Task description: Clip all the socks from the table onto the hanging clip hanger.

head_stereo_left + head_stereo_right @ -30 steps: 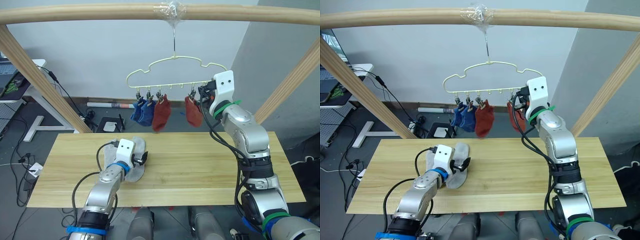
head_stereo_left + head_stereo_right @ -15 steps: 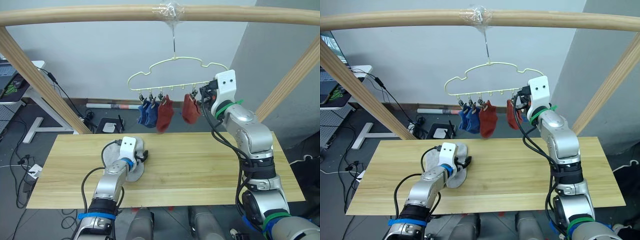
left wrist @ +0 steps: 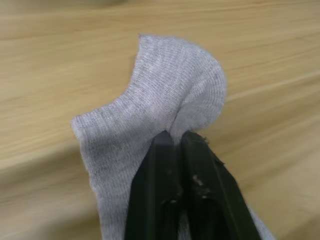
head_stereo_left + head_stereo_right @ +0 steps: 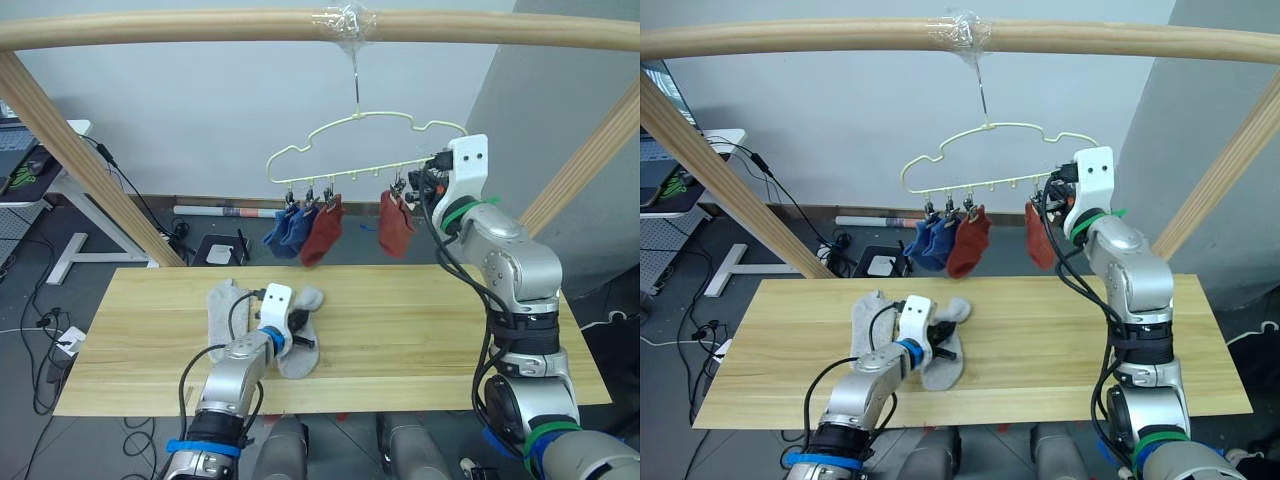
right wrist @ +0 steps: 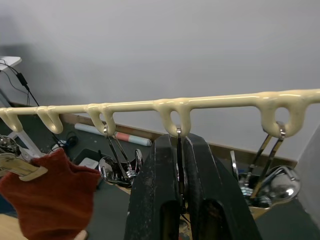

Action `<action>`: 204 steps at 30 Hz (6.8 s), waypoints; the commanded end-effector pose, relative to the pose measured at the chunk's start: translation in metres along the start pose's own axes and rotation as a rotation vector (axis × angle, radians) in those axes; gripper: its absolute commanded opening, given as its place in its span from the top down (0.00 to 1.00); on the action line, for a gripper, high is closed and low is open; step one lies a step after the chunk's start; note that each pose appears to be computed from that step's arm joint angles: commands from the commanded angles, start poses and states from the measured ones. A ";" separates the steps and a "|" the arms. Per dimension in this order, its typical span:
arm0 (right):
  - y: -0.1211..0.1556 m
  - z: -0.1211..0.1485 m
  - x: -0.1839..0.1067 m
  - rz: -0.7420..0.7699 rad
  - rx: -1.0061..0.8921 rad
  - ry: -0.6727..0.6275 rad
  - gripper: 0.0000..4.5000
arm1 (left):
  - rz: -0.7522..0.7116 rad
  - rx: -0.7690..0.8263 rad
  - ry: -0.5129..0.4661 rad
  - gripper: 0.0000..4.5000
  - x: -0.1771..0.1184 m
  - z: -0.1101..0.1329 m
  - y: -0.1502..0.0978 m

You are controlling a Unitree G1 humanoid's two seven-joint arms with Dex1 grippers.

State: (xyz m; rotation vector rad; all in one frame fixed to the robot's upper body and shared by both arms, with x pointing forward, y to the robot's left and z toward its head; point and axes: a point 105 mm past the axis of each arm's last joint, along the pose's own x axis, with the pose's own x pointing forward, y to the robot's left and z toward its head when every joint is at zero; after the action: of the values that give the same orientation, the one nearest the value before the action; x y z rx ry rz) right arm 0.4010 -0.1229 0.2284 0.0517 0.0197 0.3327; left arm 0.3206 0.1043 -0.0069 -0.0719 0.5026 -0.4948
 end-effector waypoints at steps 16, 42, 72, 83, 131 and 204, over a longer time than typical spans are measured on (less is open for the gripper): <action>-0.022 0.011 -0.017 -0.084 0.478 0.266 1.00 | -0.397 0.075 -0.546 0.99 -0.010 0.150 -0.125; -0.010 0.007 -0.022 -0.083 0.507 0.289 1.00 | -0.478 0.094 -0.551 0.99 -0.009 0.162 -0.145; 0.007 0.041 -0.058 0.153 0.291 0.080 0.01 | -0.560 -0.046 -0.549 1.00 -0.004 0.179 -0.159; -0.009 0.030 -0.079 0.031 0.041 -0.043 0.00 | -0.518 -0.180 -0.509 0.83 0.014 0.175 -0.138; 0.011 -0.006 -0.005 -0.203 -0.210 -0.271 0.55 | -0.302 0.449 -0.678 0.00 -0.118 0.219 -0.070; 0.004 -0.007 0.000 -0.025 -0.173 -0.028 1.00 | 0.412 0.040 -0.056 0.00 -0.080 0.013 0.138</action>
State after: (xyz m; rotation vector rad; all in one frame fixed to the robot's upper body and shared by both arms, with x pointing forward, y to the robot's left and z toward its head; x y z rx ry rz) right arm 0.4007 -0.1145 0.2168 -0.1172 -0.0217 0.3227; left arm 0.3249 0.2564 0.0132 0.0390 0.4398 -0.1250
